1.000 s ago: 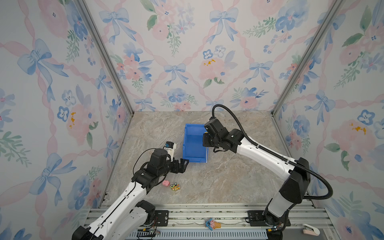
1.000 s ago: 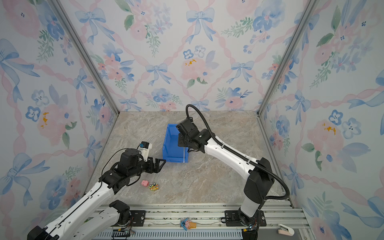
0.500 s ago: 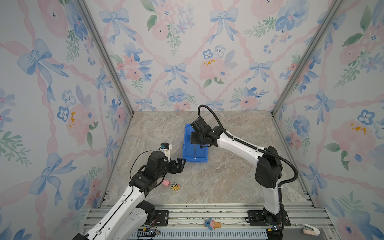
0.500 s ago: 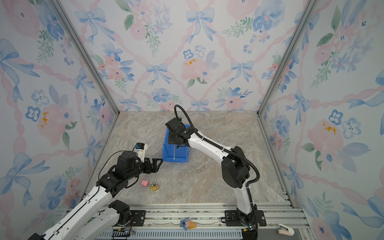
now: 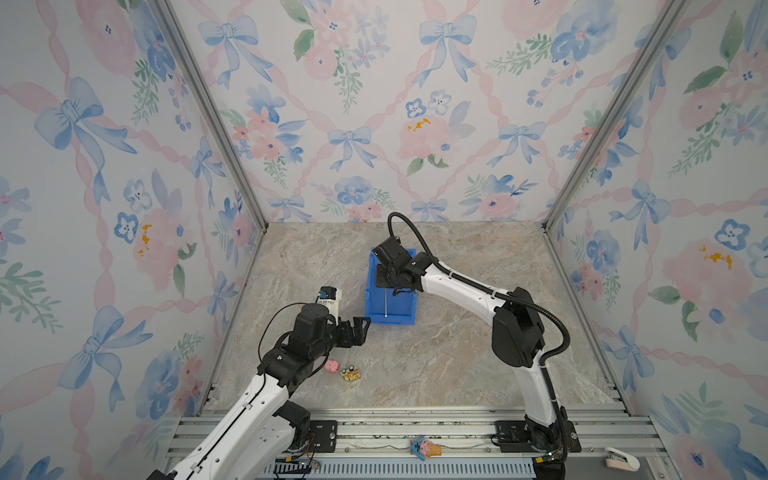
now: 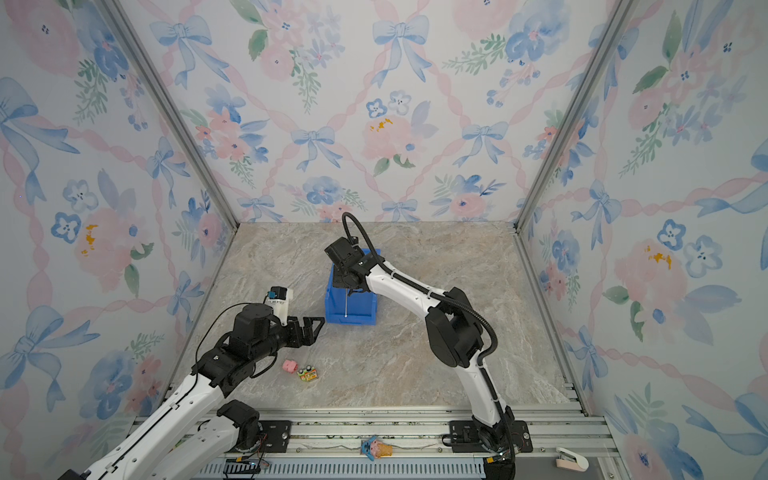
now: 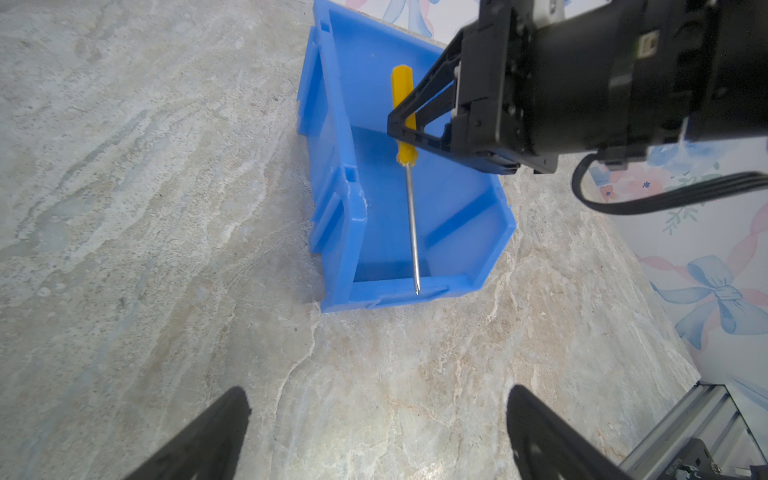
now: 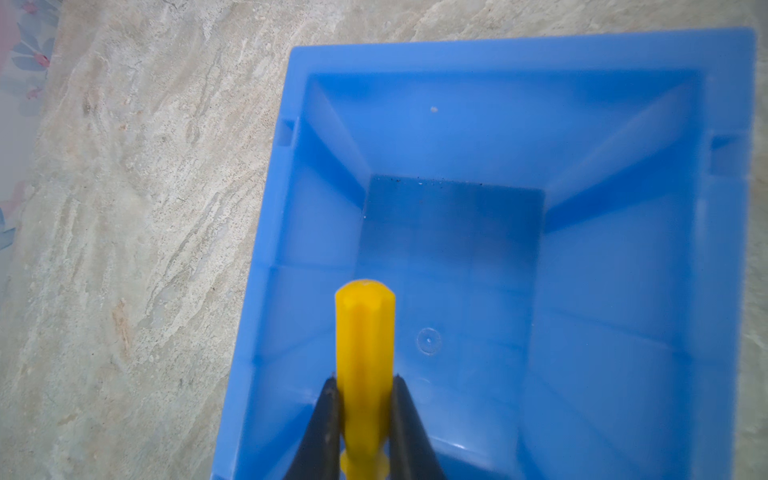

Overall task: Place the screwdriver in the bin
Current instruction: 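Lower the screwdriver into the blue bin and open the right gripper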

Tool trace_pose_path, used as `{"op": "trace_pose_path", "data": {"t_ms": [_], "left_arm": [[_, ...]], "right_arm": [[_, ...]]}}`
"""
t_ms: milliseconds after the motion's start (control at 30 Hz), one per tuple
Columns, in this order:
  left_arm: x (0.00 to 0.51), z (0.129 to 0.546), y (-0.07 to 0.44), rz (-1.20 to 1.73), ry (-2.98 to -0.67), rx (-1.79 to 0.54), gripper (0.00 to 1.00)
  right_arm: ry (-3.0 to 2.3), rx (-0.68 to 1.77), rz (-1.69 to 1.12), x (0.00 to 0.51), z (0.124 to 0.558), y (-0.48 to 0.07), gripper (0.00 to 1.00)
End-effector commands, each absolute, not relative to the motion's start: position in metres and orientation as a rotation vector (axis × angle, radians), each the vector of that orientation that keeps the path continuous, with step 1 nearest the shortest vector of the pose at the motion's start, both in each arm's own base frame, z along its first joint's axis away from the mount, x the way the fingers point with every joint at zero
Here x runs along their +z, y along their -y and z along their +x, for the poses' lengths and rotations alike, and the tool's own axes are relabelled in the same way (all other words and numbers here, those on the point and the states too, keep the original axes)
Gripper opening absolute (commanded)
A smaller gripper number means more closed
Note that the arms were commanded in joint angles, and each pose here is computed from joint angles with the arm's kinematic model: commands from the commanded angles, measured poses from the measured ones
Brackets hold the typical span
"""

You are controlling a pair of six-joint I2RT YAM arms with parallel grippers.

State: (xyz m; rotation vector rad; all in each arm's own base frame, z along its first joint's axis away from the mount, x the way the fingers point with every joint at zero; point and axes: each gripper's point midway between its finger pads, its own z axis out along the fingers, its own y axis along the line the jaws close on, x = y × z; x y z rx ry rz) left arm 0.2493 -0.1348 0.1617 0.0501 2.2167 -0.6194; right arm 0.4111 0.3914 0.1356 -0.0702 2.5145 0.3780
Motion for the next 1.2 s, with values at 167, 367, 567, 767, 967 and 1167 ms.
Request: {"op": "trace_pose_path", "data": {"t_ms": [167,367,567,767,967,1167], "left_arm": [[0.158,0.253,0.13,0.022,-2.218,-0.599,0.98],[0.158,0.254,0.129,0.024,-2.216,-0.598,0.97],[0.157,0.254,0.13,0.028,-2.215,-0.603,0.98],[0.157,0.258,0.13,0.042,-2.215,-0.589,0.97],[0.158,0.259,0.129,0.04,-2.205,-0.585,0.97],[0.159,0.26,0.129,0.046,-2.202,-0.583,0.97]], "right_arm": [[-2.511,0.315,-0.026,0.122,0.431,-0.387,0.01],[-2.525,0.274,-0.026,0.109,0.438,-0.385,0.02],[-2.534,0.257,-0.022,0.099,0.442,-0.386,0.05],[-2.555,0.245,-0.019,0.088,0.444,-0.385,0.09],[-2.561,0.236,-0.025,0.087,0.444,-0.383,0.12],[-2.55,0.232,-0.026,0.092,0.444,-0.382,0.15]]}}
